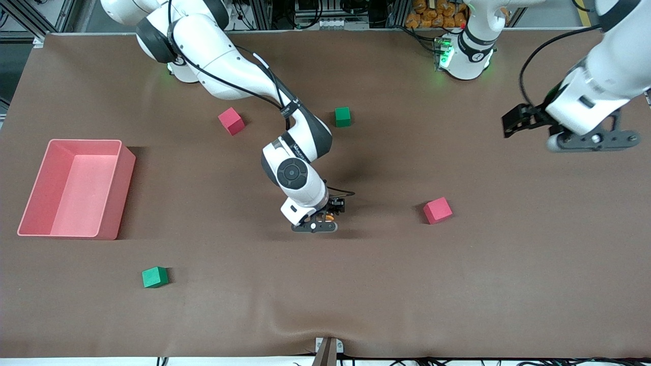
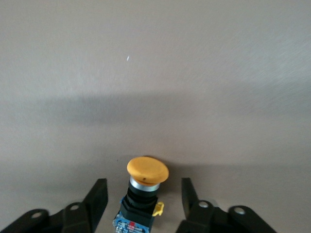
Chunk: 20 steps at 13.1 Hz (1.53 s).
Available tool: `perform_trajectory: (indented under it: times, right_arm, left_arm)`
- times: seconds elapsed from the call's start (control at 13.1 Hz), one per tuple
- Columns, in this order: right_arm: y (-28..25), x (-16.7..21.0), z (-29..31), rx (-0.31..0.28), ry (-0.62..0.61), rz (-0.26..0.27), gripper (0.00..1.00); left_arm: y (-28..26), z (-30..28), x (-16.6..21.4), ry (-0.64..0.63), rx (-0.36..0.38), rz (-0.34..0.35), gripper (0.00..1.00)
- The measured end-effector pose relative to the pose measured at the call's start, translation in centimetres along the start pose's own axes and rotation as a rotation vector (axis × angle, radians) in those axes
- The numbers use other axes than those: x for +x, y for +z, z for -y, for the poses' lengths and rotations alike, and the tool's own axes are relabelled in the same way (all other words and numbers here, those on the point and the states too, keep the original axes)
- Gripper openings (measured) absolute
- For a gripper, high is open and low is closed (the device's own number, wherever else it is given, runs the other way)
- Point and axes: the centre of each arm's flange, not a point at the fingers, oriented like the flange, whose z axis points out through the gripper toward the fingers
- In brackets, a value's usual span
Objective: Place and upright button with both arms
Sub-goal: 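Hold the button with the right gripper while the left gripper approaches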
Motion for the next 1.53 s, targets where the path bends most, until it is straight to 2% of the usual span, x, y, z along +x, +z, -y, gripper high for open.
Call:
perform_trajectory:
  times: [0.15, 0.23, 0.31, 0.46, 0.69, 0.84, 1.07, 1.3, 1.53]
  right_arm:
    - [-4.1, 2.7, -2.3, -0.001, 0.044, 0.005, 0.96]
    - [-6.5, 4.3, -4.0, 0.000, 0.073, 0.005, 1.00]
    - [-9.0, 6.0, -6.1, 0.003, 0.105, 0.003, 1.00]
    - [-12.3, 8.2, -9.7, 0.005, 0.142, 0.004, 1.00]
    - [-16.7, 10.6, -15.2, -0.010, 0.159, 0.034, 1.00]
    - [-20.6, 11.9, -19.9, -0.016, 0.172, 0.049, 1.00]
    - [-26.6, 12.6, -27.1, -0.021, 0.157, 0.073, 1.00]
    - [-31.8, 11.9, -31.8, -0.049, 0.187, 0.077, 1.00]
    - [-38.0, 9.9, -34.0, -0.082, 0.161, 0.060, 1.00]
  left_arm:
    - [1.9, -3.1, 1.5, 0.026, -0.018, -0.037, 1.00]
    - [2.7, -4.2, 2.2, 0.035, -0.027, -0.055, 1.00]
    - [3.8, -5.2, 2.8, 0.048, -0.033, -0.056, 1.00]
    - [7.7, -7.6, 3.9, 0.081, -0.032, -0.006, 1.00]
    - [14.9, -14.8, 6.4, 0.091, -0.053, 0.032, 1.00]
    - [19.1, -20.7, 7.1, 0.065, -0.082, 0.013, 1.00]
    - [24.8, -27.3, 6.1, 0.067, -0.112, -0.013, 1.00]
    - [26.5, -31.0, 4.9, 0.008, -0.142, -0.058, 1.00]
    - [27.0, -32.1, 4.8, -0.010, -0.165, -0.095, 1.00]
